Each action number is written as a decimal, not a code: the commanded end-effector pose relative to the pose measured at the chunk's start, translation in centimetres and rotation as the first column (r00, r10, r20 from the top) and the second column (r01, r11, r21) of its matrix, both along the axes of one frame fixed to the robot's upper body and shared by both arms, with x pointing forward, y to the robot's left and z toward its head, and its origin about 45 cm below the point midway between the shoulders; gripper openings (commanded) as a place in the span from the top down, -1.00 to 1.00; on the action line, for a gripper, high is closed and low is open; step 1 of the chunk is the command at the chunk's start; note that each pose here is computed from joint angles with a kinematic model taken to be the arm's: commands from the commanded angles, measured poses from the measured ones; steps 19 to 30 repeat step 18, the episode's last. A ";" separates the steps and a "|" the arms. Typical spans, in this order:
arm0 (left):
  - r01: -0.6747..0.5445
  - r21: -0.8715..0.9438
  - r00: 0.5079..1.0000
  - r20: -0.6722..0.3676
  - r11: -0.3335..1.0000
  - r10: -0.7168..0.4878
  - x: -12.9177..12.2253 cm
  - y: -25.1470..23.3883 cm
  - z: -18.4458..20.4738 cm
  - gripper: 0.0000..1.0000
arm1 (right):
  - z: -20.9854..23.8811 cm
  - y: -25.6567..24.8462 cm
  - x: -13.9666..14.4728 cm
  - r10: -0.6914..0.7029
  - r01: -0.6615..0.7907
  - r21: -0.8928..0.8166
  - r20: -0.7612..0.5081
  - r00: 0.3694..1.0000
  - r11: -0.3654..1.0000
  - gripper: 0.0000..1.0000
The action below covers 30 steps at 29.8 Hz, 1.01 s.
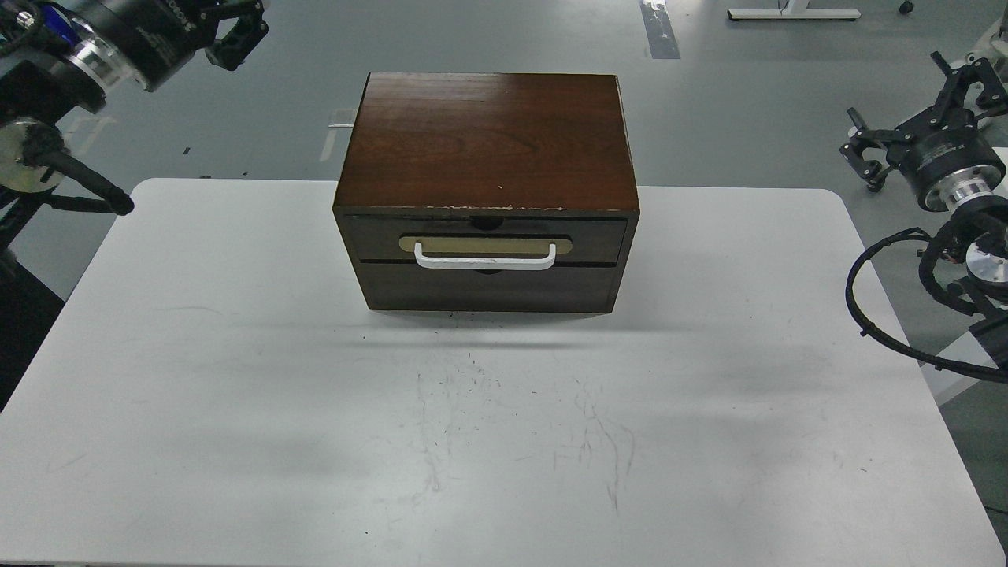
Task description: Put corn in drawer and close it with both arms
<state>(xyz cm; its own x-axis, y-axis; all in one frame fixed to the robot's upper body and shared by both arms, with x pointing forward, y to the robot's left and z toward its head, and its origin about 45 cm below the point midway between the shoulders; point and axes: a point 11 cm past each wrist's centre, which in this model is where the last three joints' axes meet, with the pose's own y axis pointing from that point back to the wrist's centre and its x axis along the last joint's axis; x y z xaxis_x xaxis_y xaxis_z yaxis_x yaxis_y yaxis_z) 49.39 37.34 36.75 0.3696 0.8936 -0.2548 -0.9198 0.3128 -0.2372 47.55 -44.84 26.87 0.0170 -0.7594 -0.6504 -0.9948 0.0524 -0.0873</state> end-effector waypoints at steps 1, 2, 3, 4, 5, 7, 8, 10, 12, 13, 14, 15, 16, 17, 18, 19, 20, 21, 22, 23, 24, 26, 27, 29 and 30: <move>-0.122 -0.139 0.991 -0.062 0.983 0.115 0.3 1.8 -4.0 -0.96 | 0.1 0.4 0.1 -0.006 0.006 0.009 0.022 1.000 1.000 -1.00; -0.131 -0.164 0.990 -0.069 0.978 0.121 0.3 1.7 -4.5 -0.96 | 0.0 0.5 0.1 -0.005 0.005 0.009 0.021 1.000 1.000 -1.00; -0.139 -0.189 0.989 -0.073 0.972 0.127 0.3 1.7 -4.8 -0.96 | 0.0 0.4 0.1 -0.007 0.007 0.009 0.022 1.000 1.000 -1.00; -0.149 -0.216 0.987 -0.088 0.965 0.133 0.3 1.7 -5.5 -0.96 | -0.1 0.3 0.0 -0.010 0.010 0.009 0.021 1.000 1.000 -1.00; -0.164 -0.234 0.984 -0.106 0.958 0.142 0.0 1.8 -6.5 -0.97 | -0.2 0.3 0.0 -0.013 0.013 0.011 0.021 1.000 1.000 -1.00; -0.198 -0.248 0.976 -0.137 0.948 0.168 -0.4 2.4 -8.2 -0.97 | -0.5 0.3 -0.1 -0.021 0.020 0.013 0.017 1.000 1.000 -1.00; -0.207 -0.251 0.974 -0.148 0.946 0.173 -0.5 2.4 -8.8 -0.97 | -0.6 0.4 0.0 -0.020 0.020 0.014 0.016 1.000 1.000 -1.00; -0.231 -0.256 0.964 -0.195 0.939 0.184 -0.8 2.3 -10.8 -0.98 | -0.9 0.8 0.0 -0.013 0.013 0.019 0.014 1.000 1.000 -1.00; -0.233 -0.253 0.955 -0.241 0.939 0.172 -1.2 1.8 -12.6 -0.98 | -1.0 0.8 0.0 -0.014 0.014 0.019 0.011 1.000 1.000 -1.00; -0.241 -0.249 0.950 -0.258 0.938 0.175 -1.6 2.0 -13.3 -0.98 | -1.1 0.9 -0.1 -0.012 0.012 0.019 0.008 1.000 1.000 -1.00; -0.252 -0.244 0.943 -0.279 0.937 0.181 -2.2 2.3 -14.4 -0.98 | -1.2 1.0 -0.1 -0.011 0.011 0.020 0.008 1.000 1.000 -1.00; -0.252 -0.244 0.943 -0.279 0.937 0.181 -2.2 2.3 -14.4 -0.98 | -1.2 1.0 0.0 -0.011 0.011 0.020 0.008 1.000 1.000 -1.00; -0.260 -0.243 0.939 -0.291 0.935 0.185 -2.5 2.5 -15.1 -0.98 | -1.2 1.1 0.0 -0.008 0.007 0.019 0.007 1.000 1.000 -1.00; -0.265 -0.250 0.938 -0.290 0.931 0.189 -2.6 2.6 -15.1 -0.98 | -1.2 1.1 0.0 -0.007 0.007 0.019 0.007 1.000 1.000 -1.00; -0.268 -0.255 0.938 -0.289 0.929 0.191 -2.6 2.7 -15.1 -0.98 | -1.2 1.1 0.0 -0.007 0.007 0.019 0.007 1.000 1.000 -1.00; -0.268 -0.255 0.938 -0.289 0.929 0.191 -2.6 2.7 -15.1 -0.98 | -1.2 1.1 0.0 -0.007 0.007 0.019 0.007 1.000 1.000 -1.00; -0.268 -0.255 0.938 -0.289 0.929 0.191 -2.6 2.7 -15.1 -0.98 | -1.2 1.1 0.0 -0.007 0.007 0.019 0.007 1.000 1.000 -1.00; -0.268 -0.255 0.938 -0.289 0.929 0.191 -2.6 2.7 -15.1 -0.98 | -1.2 1.1 0.0 -0.007 0.007 0.019 0.007 1.000 1.000 -1.00; -0.268 -0.255 0.938 -0.289 0.929 0.191 -2.6 2.7 -15.1 -0.98 | -1.2 1.1 0.0 -0.007 0.007 0.019 0.007 1.000 1.000 -1.00; -0.268 -0.255 0.938 -0.289 0.929 0.191 -2.6 2.7 -15.1 -0.98 | -1.2 1.1 0.0 -0.007 0.007 0.019 0.007 1.000 1.000 -1.00; -0.268 -0.255 0.938 -0.289 0.929 0.191 -2.6 2.7 -15.1 -0.98 | -1.2 1.1 0.0 -0.007 0.007 0.019 0.007 1.000 1.000 -1.00; -0.268 -0.255 0.938 -0.289 0.929 0.191 -2.6 2.7 -15.1 -0.98 | -1.2 1.1 0.0 -0.007 0.007 0.019 0.007 1.000 1.000 -1.00; -0.268 -0.255 0.938 -0.289 0.929 0.191 -2.6 2.7 -15.1 -0.98 | -1.2 1.1 0.0 -0.007 0.007 0.019 0.007 1.000 1.000 -1.00; -0.268 -0.255 0.938 -0.289 0.929 0.191 -2.6 2.7 -15.1 -0.98 | -1.2 1.1 0.0 -0.007 0.007 0.019 0.007 1.000 1.000 -1.00; -0.268 -0.255 0.938 -0.289 0.929 0.191 -2.6 2.7 -15.1 -0.98 | -1.2 1.1 0.0 -0.007 0.007 0.019 0.007 1.000 1.000 -1.00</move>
